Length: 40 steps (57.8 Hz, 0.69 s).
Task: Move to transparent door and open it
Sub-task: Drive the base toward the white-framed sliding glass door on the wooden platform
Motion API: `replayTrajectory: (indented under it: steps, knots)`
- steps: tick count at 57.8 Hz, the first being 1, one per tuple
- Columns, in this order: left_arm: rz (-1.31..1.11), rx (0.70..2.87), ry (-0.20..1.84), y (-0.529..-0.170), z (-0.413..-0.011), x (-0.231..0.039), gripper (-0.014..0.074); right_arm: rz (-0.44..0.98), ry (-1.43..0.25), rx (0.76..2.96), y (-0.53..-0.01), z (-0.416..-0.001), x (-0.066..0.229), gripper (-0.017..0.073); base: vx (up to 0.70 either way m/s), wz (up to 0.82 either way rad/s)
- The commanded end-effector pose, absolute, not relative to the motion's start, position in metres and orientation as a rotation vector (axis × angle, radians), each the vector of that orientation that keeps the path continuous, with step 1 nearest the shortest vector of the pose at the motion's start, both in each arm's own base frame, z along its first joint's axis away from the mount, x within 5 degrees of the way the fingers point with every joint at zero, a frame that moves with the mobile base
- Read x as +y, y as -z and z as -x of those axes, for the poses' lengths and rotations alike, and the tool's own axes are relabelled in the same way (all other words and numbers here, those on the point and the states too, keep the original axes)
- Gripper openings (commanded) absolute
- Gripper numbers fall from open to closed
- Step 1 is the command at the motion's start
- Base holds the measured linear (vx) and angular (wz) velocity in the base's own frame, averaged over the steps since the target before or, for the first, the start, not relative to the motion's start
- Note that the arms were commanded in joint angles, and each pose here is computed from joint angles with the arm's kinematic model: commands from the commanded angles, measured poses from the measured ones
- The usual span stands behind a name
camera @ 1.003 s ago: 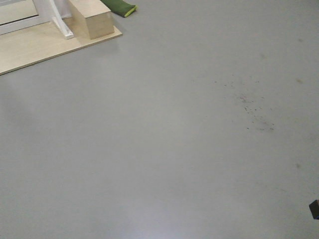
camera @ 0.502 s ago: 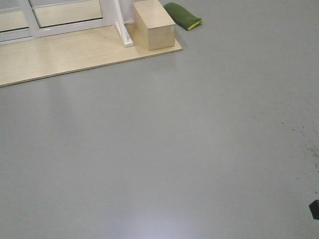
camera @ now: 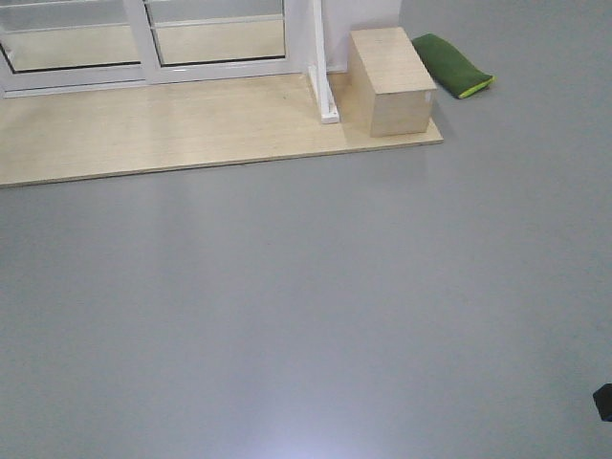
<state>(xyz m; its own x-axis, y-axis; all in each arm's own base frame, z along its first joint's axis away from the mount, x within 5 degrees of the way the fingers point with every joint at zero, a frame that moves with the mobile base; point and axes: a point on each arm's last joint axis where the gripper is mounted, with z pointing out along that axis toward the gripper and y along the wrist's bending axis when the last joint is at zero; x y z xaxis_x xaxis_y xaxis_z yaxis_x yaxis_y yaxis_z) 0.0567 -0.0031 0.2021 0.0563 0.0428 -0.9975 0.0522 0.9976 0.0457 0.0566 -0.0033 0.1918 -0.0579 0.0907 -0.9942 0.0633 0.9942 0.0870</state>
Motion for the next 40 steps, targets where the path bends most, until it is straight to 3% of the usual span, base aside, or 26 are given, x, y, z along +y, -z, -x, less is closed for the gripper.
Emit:
replayTrajectory:
  steps: [1, 40]
  knots:
    - [-0.064, 1.434, 0.020, -0.2052, -0.0555, -0.0031, -0.0006, -0.110, -0.015, 1.532, -0.1992, -0.0558, -0.0035, -0.0006, 0.54, 0.26]
    - [-0.064, 1.434, 0.020, -0.2052, -0.0555, -0.0031, -0.0006, -0.110, -0.015, 1.532, -0.1992, -0.0558, -0.0035, -0.0006, 0.55, 0.15]
